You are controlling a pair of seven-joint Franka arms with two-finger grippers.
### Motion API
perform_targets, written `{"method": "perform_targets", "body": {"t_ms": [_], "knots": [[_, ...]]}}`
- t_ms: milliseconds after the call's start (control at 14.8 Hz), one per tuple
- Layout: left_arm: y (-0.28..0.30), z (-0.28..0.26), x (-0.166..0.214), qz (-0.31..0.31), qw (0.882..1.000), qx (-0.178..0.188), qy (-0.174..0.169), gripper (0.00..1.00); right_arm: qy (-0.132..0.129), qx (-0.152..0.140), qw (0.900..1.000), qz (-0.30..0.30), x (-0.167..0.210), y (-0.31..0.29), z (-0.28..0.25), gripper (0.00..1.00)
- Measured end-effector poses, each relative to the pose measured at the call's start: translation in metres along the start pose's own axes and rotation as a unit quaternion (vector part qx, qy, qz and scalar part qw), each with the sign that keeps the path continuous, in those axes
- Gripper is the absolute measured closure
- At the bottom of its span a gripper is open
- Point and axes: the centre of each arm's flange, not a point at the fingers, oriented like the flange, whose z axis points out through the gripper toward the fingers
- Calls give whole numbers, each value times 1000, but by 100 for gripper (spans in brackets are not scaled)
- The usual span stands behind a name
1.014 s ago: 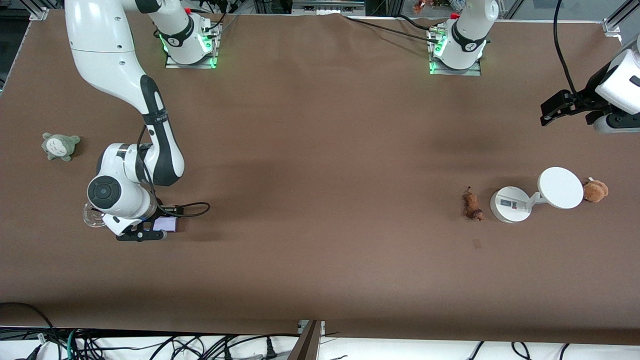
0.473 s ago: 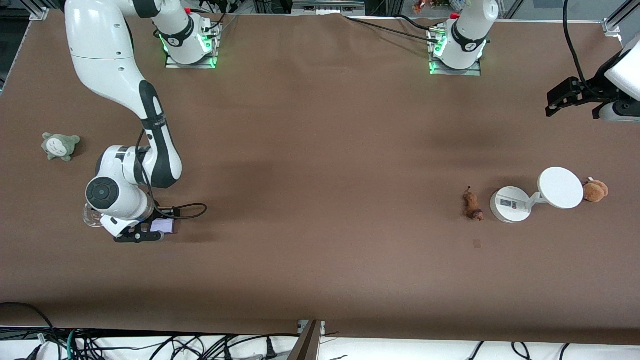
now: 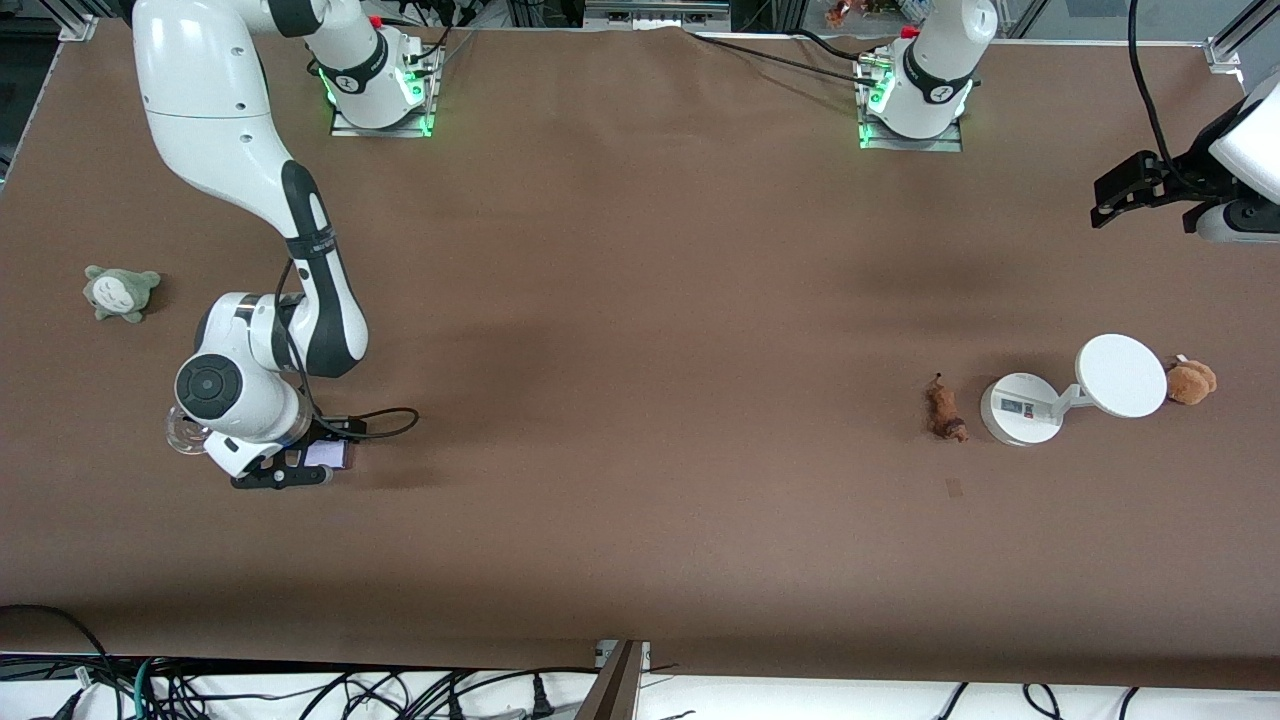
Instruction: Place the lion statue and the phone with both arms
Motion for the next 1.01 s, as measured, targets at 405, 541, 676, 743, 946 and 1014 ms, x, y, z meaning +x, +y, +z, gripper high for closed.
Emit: {"method": "perform_targets", "body": {"t_ms": [405,541,676,743,946,1014], "knots": [[-32,-10,-1,-27,1000,-2,15,0,8,17,999,-29,14,-40,-73,0],[-27,-15,2,-45,999,-1,21,0,-15,28,999,-38,16,-48,-122,0],[-24,-23,12,-56,998,-1,28,0,-38,38,998,-39,13,-43,-178,0],[-21,-23,15,-54,998,-1,22,0,-49,42,997,-38,9,-38,-203,0],[-9,-13,21,-41,999,-2,-1,0,-74,50,996,-28,-9,-15,-263,0],[-4,-9,24,-37,999,-2,-7,0,-77,55,995,-24,-16,-8,-281,0]]}}
